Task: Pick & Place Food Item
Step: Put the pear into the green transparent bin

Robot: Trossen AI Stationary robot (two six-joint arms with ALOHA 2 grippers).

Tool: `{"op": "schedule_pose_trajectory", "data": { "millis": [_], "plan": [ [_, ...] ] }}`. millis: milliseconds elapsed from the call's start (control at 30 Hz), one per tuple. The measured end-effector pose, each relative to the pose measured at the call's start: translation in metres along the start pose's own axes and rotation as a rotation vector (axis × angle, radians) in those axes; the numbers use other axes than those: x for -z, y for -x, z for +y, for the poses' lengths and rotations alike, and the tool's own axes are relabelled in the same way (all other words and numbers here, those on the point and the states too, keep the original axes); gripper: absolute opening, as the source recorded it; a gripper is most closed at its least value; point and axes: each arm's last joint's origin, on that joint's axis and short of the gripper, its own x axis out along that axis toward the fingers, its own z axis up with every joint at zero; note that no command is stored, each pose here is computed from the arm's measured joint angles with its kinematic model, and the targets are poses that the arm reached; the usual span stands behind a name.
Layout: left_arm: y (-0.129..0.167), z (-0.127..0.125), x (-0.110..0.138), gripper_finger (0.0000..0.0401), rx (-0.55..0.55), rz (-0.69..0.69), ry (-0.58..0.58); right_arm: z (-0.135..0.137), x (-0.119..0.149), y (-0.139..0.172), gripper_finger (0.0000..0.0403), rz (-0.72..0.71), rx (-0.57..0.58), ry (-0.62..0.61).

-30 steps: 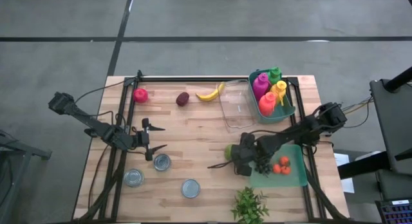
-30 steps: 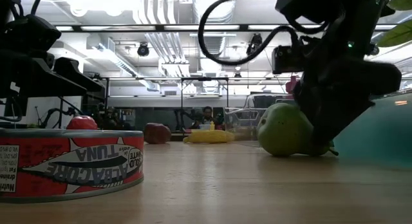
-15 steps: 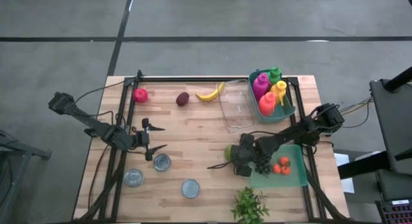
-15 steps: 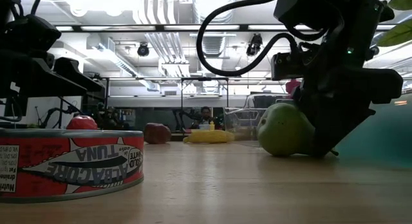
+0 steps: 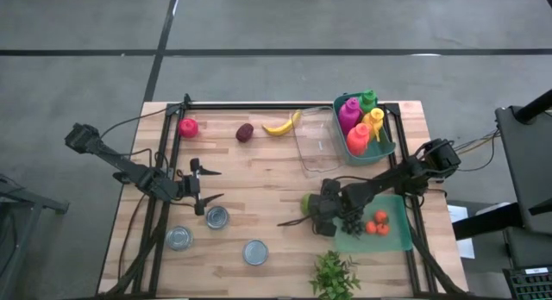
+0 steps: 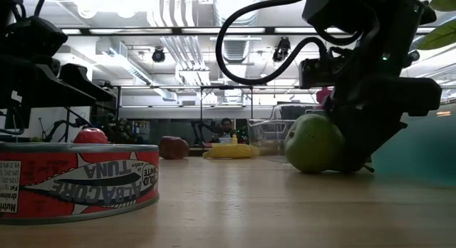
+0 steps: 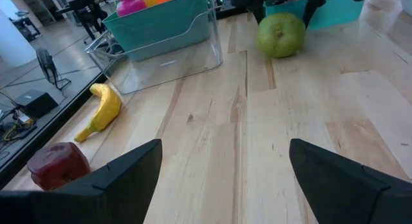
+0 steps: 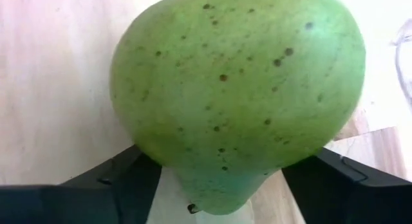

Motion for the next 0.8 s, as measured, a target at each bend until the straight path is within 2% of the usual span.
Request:
{"op": "schedule_pose_trajectory", "data": {
  "millis": [167,333,800],
  "plan": [
    [0.0000,0.0000,0.0000,0.0343,0.000,0.000,0.000,-0.0009,-0.0004,-0.0002,0.0244,-0.010,0.022,-0.001],
    [0.0000,0.0000,0.0000,0.0343,0.000,0.000,0.000,-0.0013,-0.0006,-0.0002,0.0216,-0.018,0.035,-0.001],
    [0.0000,0.0000,0.0000,0.0343,0.000,0.000,0.001,-0.0008,-0.0013,-0.0002,0.0208,-0.025,0.030,-0.003]
  ]
}}
